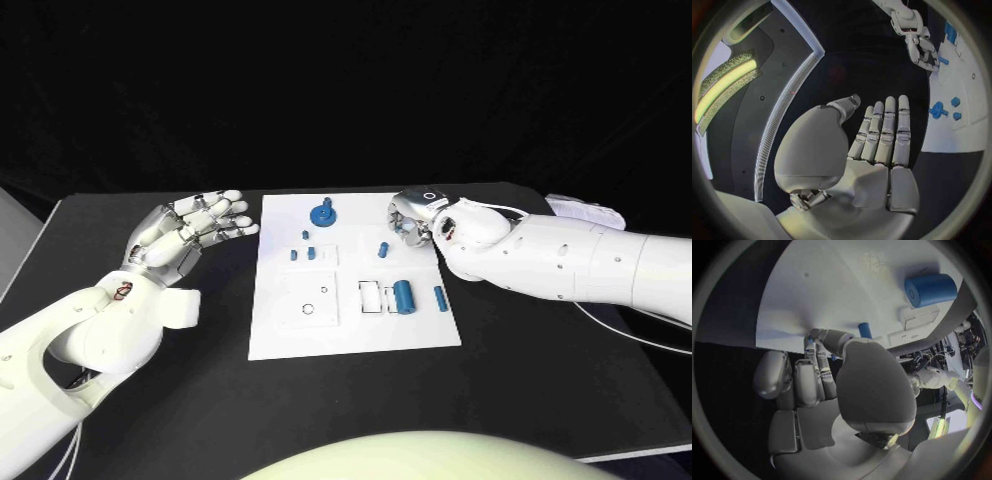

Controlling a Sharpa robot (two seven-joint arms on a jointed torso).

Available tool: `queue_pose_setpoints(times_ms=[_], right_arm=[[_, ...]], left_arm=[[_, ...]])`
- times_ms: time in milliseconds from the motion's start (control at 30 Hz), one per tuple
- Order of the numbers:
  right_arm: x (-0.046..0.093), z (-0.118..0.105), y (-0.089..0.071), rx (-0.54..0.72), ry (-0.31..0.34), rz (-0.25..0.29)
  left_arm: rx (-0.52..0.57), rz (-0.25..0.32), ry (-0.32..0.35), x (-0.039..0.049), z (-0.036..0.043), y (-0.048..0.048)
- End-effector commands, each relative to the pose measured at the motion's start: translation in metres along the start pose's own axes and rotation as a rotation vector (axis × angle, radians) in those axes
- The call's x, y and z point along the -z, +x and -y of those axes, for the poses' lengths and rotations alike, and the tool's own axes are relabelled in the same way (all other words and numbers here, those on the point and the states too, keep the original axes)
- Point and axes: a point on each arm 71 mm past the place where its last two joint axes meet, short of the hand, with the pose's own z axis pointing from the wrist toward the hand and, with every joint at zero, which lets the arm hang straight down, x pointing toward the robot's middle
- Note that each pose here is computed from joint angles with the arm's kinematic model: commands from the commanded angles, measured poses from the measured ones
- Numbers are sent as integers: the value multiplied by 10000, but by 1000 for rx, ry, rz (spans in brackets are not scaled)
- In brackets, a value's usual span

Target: Assemble the parts on the task board

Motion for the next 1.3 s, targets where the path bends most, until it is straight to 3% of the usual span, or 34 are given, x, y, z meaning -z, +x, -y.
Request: queue_pose_setpoints(times_ms=[33,367,700,800,1300], right_arm=[[14,29,-38,1,19,32],[48,32,-115,-17,20,40],[121,1,-299,-36,10,49],[155,-106,-347,-49,-18,51],[319,-1131,-416,-107,-268,22]], left_arm=[[8,-9,5,-3,-2,15],[7,-7,4,-1,-5,6],[4,-2,2,4,-5,-15],[3,0,2,5,-5,-21],[8,-12,1,-7,-10,22]])
